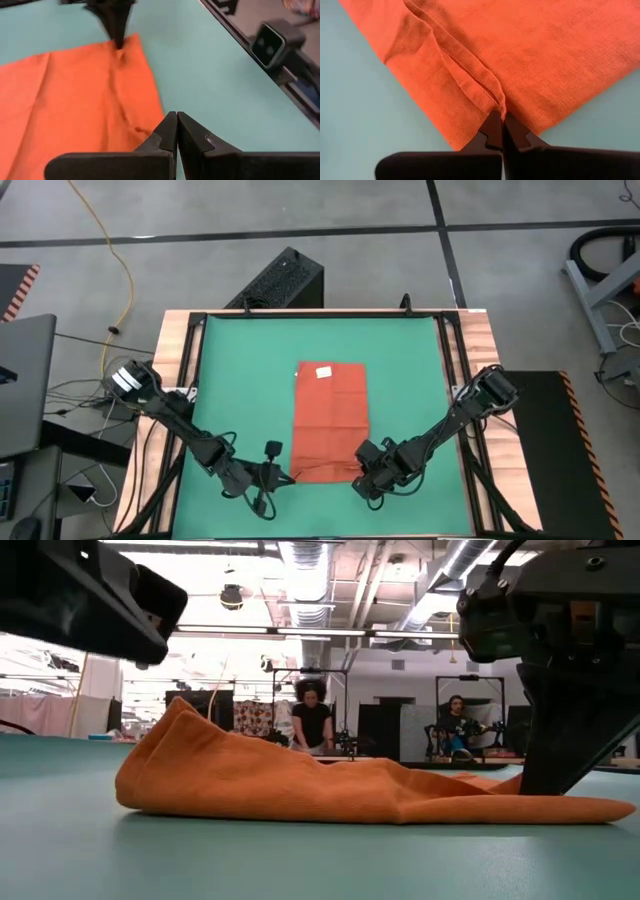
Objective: Roll towel into tight, uniform cylinder
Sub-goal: Roll the orange table napkin
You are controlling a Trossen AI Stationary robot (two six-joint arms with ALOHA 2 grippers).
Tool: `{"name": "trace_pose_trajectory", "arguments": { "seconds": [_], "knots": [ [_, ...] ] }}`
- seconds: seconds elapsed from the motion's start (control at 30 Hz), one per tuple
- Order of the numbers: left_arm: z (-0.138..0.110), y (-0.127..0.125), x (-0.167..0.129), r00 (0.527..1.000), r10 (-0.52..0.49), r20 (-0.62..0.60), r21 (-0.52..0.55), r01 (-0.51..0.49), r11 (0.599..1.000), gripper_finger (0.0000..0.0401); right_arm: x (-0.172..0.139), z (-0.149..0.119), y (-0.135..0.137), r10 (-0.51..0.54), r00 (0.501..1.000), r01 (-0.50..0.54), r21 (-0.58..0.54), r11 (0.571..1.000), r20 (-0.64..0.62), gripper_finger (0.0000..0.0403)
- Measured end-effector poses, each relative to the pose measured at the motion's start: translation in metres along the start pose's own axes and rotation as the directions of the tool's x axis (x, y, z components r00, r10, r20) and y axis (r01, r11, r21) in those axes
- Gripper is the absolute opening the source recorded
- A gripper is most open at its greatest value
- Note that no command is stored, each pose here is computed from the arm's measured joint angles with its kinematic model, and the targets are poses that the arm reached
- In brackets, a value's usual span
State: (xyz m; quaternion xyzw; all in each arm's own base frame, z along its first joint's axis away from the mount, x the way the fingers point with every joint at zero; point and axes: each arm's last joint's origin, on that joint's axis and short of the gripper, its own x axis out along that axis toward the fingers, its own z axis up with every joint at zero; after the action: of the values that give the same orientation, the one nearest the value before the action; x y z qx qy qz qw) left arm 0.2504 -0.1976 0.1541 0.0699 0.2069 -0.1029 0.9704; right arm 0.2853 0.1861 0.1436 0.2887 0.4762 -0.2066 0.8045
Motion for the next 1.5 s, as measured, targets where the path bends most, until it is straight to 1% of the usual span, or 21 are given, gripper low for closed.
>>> {"name": "trace_pose_trajectory", "arguments": {
  "seconds": [0.03,0.13,0.23,0.3,0.4,0.47,0.57,0.77,0.83,0.87,0.93,1.0,1.03,1.1,1.17,1.3,1.4,1.5],
  "knots": [
    [0.002,-0.004,0.002,1.0,-0.005,0.003,0.037,0.005,0.999,0.0,0.0,0.0,0.0,0.0,1.0,0.0,0.0,1.0,0.0,0.0006],
    [0.013,-0.017,0.006,0.999,0.021,0.03,0.125,-0.025,0.992,0.0,0.0,0.0,0.0,0.0,1.0,0.0,0.0,1.0,0.0,0.0006],
    [0.014,-0.021,0.013,0.999,0.041,-0.016,0.202,-0.037,0.979,0.0,0.0,0.0,0.0,0.0,1.0,0.0,0.0,1.0,0.0,0.0006],
    [0.014,-0.019,0.017,0.998,0.051,-0.044,0.235,-0.04,0.971,0.0,0.0,0.0,0.0,0.001,1.0,-0.001,0.0,1.0,0.001,0.0006],
    [0.014,-0.008,0.023,0.992,0.106,-0.07,0.232,-0.087,0.969,0.0,0.0,0.0,0.0,0.001,1.0,-0.001,0.0,1.0,0.001,0.0006],
    [0.009,0.001,0.026,0.985,0.129,-0.115,0.246,-0.098,0.964,0.0,0.0,0.0,0.0,0.002,1.0,-0.002,0.0,1.0,0.001,0.0006],
    [0.009,0.009,0.03,0.984,0.121,-0.13,0.231,-0.088,0.969,0.0,0.0,0.0,0.0,0.002,1.0,-0.002,0.0,1.0,0.001,0.0006],
    [0.005,0.013,0.031,0.977,0.124,-0.175,0.23,-0.082,0.97,0.0,0.0,0.0,0.0,0.0,1.0,0.0,-0.001,1.0,0.002,0.0006],
    [0.006,0.009,0.03,0.98,0.127,-0.154,0.237,-0.088,0.968,0.0,0.0,0.0,0.0,0.0,1.0,0.0,-0.002,1.0,0.002,0.0006],
    [0.011,0.005,0.027,0.985,0.125,-0.118,0.252,-0.092,0.963,0.0,0.0,0.0,0.0,-0.001,1.0,0.001,-0.003,1.0,0.002,0.0006],
    [0.023,-0.004,0.021,0.995,0.091,-0.03,0.281,-0.079,0.956,0.0,0.0,0.0,0.0,-0.001,1.0,0.001,-0.004,1.0,0.002,0.0006],
    [0.033,-0.011,0.019,0.998,0.059,0.005,0.304,-0.058,0.951,0.0,0.0,0.0,0.0,0.0,1.0,0.0,-0.007,1.0,0.003,0.0006],
    [0.033,-0.011,0.019,0.999,0.051,-0.016,0.316,-0.043,0.948,0.0,0.0,0.0,0.0,0.0,1.0,0.0,-0.007,1.0,0.003,0.0006],
    [0.028,-0.009,0.027,0.994,0.053,-0.095,0.34,-0.018,0.94,0.0,0.0,0.0,0.0,0.0,1.0,0.0,-0.008,1.0,0.004,0.0006],
    [0.023,-0.007,0.033,0.984,0.069,-0.164,0.366,-0.004,0.93,0.0,0.001,0.0,0.0,0.0,1.0,0.0,-0.008,1.0,0.005,0.0006],
    [0.018,-0.007,0.045,0.964,0.112,-0.24,0.424,0.001,0.906,0.0,0.001,0.0,0.0,0.0,1.0,0.0,-0.007,1.0,0.005,0.0006],
    [0.012,-0.005,0.051,0.944,0.182,-0.273,0.452,-0.041,0.891,0.0,0.001,0.0,0.0,0.001,1.0,-0.001,-0.006,1.0,0.006,0.0006],
    [0.006,-0.001,0.053,0.926,0.227,-0.303,0.427,-0.081,0.901,0.0,0.0,-0.001,0.0,0.003,1.0,-0.003,-0.009,1.0,0.005,0.0006]
  ]
}}
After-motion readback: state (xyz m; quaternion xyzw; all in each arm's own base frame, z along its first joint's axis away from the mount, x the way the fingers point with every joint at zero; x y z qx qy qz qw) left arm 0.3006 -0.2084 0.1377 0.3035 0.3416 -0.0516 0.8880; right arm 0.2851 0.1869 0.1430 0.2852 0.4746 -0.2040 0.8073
